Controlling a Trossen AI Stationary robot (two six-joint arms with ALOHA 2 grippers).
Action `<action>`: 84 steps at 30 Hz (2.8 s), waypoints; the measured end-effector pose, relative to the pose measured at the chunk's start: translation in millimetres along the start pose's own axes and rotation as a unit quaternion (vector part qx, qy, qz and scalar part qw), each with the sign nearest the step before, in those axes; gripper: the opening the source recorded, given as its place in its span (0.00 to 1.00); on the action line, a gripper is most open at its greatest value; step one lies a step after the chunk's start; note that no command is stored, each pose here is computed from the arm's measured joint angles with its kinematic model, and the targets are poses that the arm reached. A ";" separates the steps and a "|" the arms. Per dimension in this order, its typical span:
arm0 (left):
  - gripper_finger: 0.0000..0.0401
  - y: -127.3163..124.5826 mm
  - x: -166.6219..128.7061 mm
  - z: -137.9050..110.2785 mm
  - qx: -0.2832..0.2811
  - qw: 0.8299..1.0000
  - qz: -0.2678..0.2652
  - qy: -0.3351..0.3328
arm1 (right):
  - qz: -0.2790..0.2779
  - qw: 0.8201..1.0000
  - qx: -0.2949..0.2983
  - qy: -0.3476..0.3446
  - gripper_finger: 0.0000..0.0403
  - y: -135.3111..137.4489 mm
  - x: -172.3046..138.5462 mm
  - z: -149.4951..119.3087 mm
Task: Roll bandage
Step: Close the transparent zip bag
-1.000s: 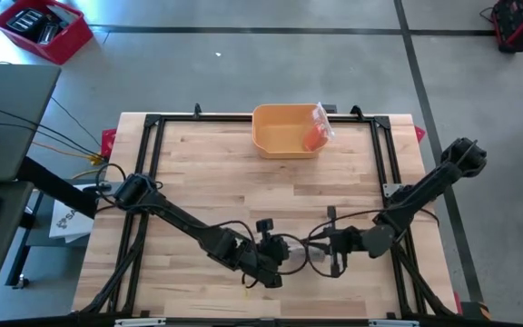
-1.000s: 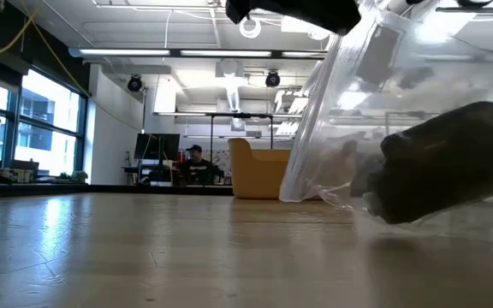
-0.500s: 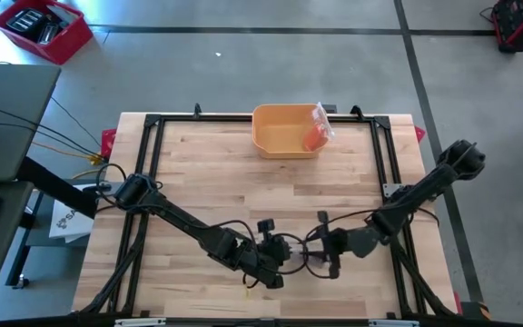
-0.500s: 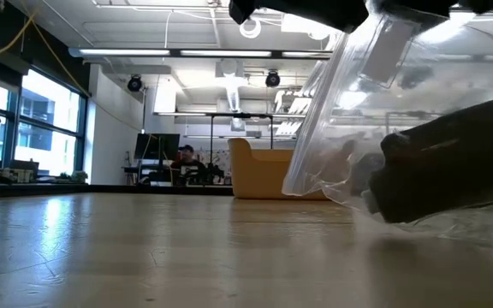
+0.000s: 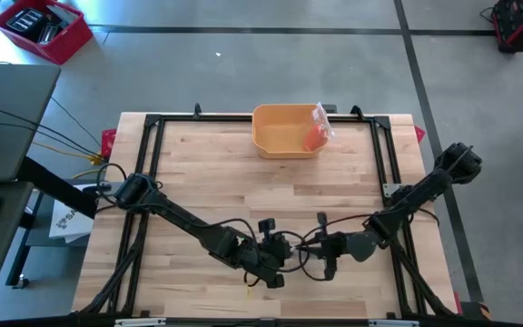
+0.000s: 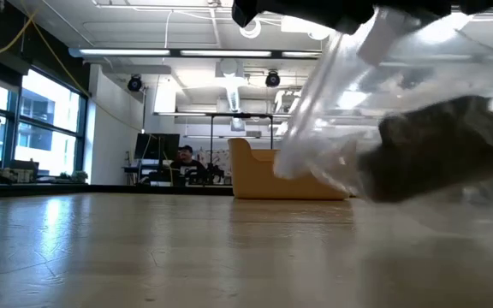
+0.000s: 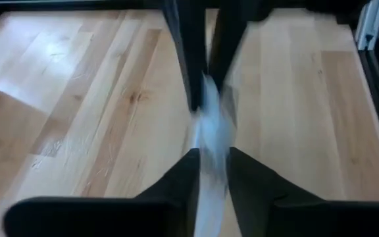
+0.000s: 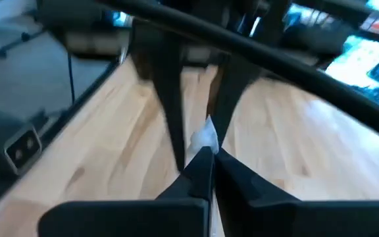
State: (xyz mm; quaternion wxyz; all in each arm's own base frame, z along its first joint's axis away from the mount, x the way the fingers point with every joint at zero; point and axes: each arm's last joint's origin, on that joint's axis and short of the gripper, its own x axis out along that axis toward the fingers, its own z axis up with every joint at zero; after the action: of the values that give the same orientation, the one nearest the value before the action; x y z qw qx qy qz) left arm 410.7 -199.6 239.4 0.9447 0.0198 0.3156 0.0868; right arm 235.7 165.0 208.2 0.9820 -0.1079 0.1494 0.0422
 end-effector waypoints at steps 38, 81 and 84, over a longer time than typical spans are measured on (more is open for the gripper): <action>0.00 5.7 -22.4 22.8 -0.032 0.987 -0.047 0.153 | 0.024 0.997 0.032 0.068 0.32 16.8 -36.1 -8.1; 0.40 -19.2 2.2 -15.3 0.013 0.992 0.123 -0.014 | 0.002 0.995 0.086 0.050 0.00 2.2 -18.1 -4.5; 0.49 -31.2 10.5 -18.7 0.009 0.989 0.100 -0.107 | 0.008 0.996 0.085 0.034 0.00 8.3 -30.6 1.1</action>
State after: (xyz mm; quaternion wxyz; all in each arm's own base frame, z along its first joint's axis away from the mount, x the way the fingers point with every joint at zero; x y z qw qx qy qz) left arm 412.5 -228.8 215.3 0.9595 0.0687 0.2099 0.1751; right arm 206.0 171.7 216.9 0.9815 -0.0237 0.1867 0.0336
